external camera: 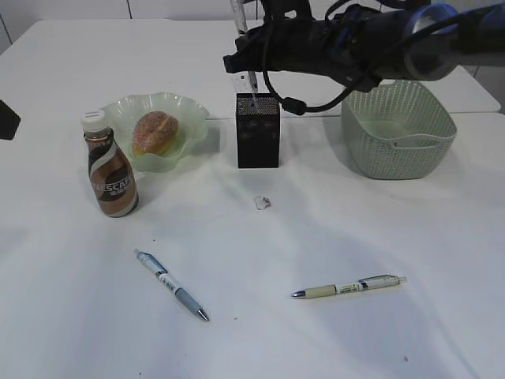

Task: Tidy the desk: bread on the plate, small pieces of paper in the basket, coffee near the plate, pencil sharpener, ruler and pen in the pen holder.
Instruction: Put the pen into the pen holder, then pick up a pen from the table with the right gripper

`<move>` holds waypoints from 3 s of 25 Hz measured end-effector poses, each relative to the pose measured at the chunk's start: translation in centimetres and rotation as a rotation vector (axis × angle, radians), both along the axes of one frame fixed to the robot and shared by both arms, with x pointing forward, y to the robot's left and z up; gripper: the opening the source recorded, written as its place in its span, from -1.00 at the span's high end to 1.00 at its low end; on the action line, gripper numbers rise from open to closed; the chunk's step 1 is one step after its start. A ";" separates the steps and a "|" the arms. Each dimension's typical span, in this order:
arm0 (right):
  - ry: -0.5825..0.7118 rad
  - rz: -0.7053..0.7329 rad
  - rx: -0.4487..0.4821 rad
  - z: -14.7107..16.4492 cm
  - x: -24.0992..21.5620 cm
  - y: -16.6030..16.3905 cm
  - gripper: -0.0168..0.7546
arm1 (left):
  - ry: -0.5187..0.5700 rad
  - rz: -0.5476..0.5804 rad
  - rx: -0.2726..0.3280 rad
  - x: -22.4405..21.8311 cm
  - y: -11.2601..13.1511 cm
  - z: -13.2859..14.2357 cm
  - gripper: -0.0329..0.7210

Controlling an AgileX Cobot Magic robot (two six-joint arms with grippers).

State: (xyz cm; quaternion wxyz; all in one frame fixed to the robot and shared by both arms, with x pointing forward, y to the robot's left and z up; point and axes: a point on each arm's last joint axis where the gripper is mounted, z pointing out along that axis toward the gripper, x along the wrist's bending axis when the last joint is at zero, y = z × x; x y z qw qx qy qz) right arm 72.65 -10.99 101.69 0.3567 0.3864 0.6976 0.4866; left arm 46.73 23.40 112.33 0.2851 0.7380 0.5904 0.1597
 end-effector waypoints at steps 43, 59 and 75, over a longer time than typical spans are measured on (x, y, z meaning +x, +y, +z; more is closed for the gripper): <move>0.091 -0.072 -0.117 -3.6 1.1 -1.6 0.23 | -0.051 0.005 -0.013 0.4 -0.1 0.3 -0.15; 0.376 -0.330 -0.506 -0.9 -2.5 -4.0 0.23 | -0.011 0.003 -0.047 0.1 -0.3 0.2 -0.15; 0.961 -0.310 -0.385 2.8 -9.9 -3.8 0.35 | 0.160 -0.015 -0.042 -1.2 -0.4 -0.7 -0.15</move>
